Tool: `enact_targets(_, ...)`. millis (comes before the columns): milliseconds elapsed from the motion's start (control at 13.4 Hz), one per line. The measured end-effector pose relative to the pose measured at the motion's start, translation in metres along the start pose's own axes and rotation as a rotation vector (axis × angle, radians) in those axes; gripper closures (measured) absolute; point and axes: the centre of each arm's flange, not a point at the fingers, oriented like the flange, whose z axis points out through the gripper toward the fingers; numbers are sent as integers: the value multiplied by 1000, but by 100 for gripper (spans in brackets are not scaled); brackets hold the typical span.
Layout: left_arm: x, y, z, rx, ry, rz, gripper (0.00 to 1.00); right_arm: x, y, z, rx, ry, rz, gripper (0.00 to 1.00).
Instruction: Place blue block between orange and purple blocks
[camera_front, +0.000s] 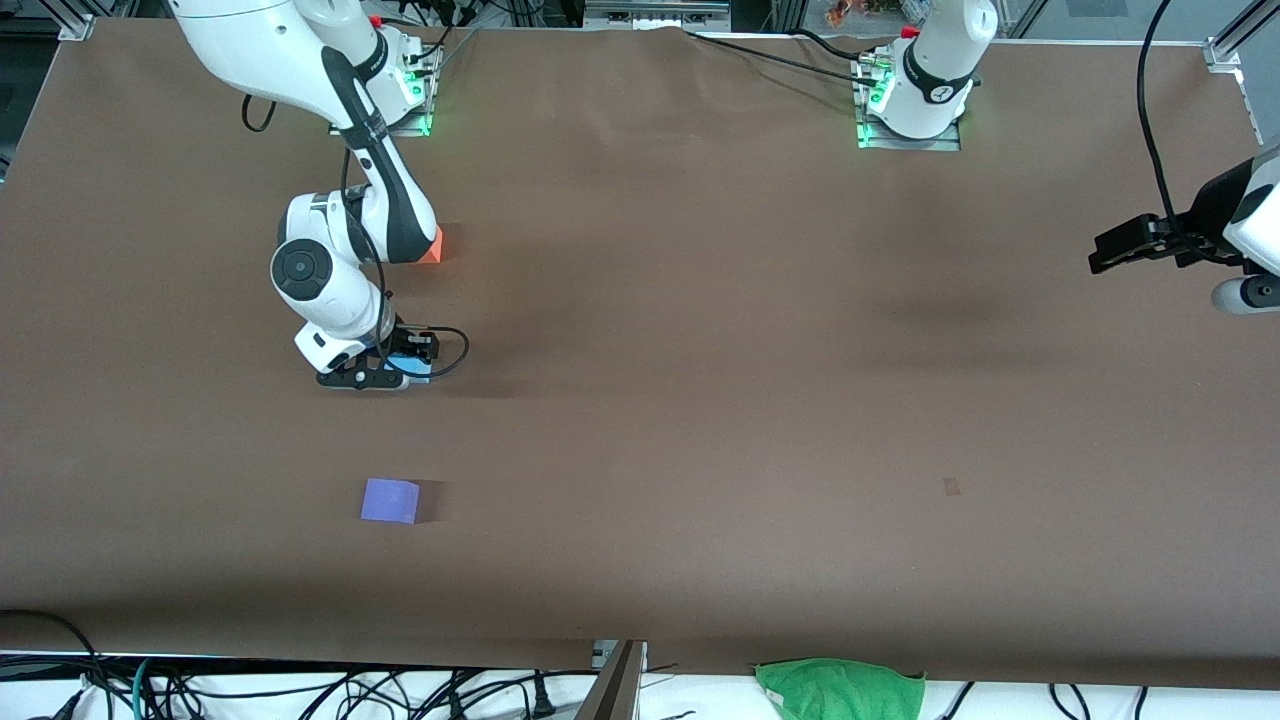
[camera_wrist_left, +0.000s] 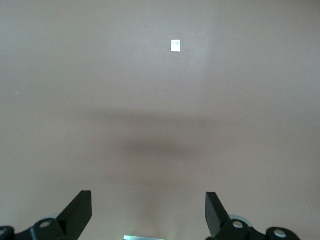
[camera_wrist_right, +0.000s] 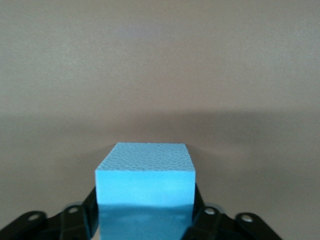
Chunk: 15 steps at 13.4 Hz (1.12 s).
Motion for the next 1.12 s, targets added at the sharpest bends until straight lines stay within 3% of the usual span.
enact_targets(149, 0, 0, 1, 0, -1, 0, 0, 3, -6, -15, 9, -23, -5, 4)
enact_targets(223, 1, 0, 1, 0, -2, 0, 0, 7, -10, -30, 19, -33, -3, 1)
enact_targets(372, 1, 0, 1, 0, -2, 0, 0, 11, -14, -76, 48, -36, -1, 0)
enact_targets(670, 1, 0, 1, 0, -2, -1, 0, 9, 1, -194, 123, 20, 10, 0)
enact_targets(967, 1, 0, 1, 0, -2, -1, 0, 18, 31, -331, 113, -18, -30, 0)
enact_targets(1116, 1, 0, 1, 0, -2, -1, 0, 13, 35, -373, 107, -44, -42, 0)
